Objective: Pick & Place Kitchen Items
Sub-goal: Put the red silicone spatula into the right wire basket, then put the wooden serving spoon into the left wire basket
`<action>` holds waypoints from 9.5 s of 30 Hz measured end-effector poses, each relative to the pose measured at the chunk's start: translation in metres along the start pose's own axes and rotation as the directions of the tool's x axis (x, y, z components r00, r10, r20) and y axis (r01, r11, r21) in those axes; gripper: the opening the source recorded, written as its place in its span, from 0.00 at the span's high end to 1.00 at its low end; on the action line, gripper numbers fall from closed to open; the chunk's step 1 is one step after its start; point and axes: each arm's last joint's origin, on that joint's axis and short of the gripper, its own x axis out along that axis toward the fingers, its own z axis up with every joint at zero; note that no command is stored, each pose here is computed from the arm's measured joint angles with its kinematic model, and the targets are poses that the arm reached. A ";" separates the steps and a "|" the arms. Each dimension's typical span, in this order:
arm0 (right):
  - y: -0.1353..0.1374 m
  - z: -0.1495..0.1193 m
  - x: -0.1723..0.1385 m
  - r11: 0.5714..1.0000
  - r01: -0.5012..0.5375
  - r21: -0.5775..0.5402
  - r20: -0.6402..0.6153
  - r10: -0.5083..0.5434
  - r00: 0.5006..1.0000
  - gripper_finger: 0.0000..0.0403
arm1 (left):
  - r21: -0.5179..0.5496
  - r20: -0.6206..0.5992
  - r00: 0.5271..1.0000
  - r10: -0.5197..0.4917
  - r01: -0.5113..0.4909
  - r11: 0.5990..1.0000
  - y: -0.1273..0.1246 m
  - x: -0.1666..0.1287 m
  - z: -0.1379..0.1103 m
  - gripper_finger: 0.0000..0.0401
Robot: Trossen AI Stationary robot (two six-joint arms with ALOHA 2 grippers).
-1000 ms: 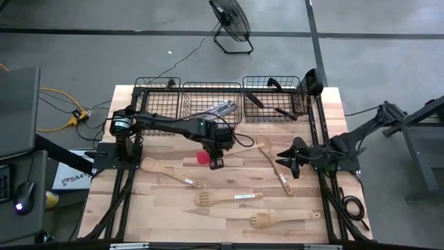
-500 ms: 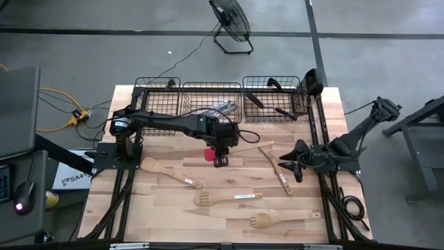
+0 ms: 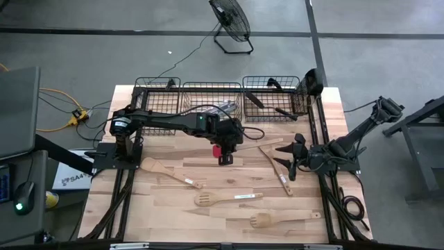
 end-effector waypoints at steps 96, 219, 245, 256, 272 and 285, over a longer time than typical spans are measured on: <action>-0.111 0.170 0.041 0.760 0.623 -0.186 0.020 -0.631 0.775 0.84 | -0.155 0.318 0.826 0.464 -0.438 0.886 0.048 -0.091 -0.073 0.65; -0.051 0.110 0.067 0.745 0.607 0.277 -0.855 -0.097 0.510 0.67 | -0.288 0.389 0.814 0.432 -0.338 0.896 0.039 -0.089 -0.172 0.67; -0.016 0.015 0.095 0.721 0.635 0.277 -0.895 -0.047 0.443 0.49 | -0.278 0.515 0.779 0.357 -0.243 0.929 0.037 -0.094 -0.160 0.67; -0.006 -0.009 0.112 0.710 0.670 0.217 -0.926 -0.068 0.372 0.52 | -0.294 0.503 0.788 0.353 -0.229 0.928 0.037 -0.093 -0.161 0.67; -0.005 -0.020 0.122 0.707 0.686 0.173 -0.938 -0.094 0.333 0.53 | -0.287 0.466 0.812 0.353 -0.238 0.928 0.037 -0.091 -0.165 0.67; -0.005 -0.022 0.122 0.706 0.688 0.168 -0.940 -0.095 0.327 0.75 | -0.271 0.472 0.833 0.289 -0.175 0.947 0.035 -0.090 -0.165 0.67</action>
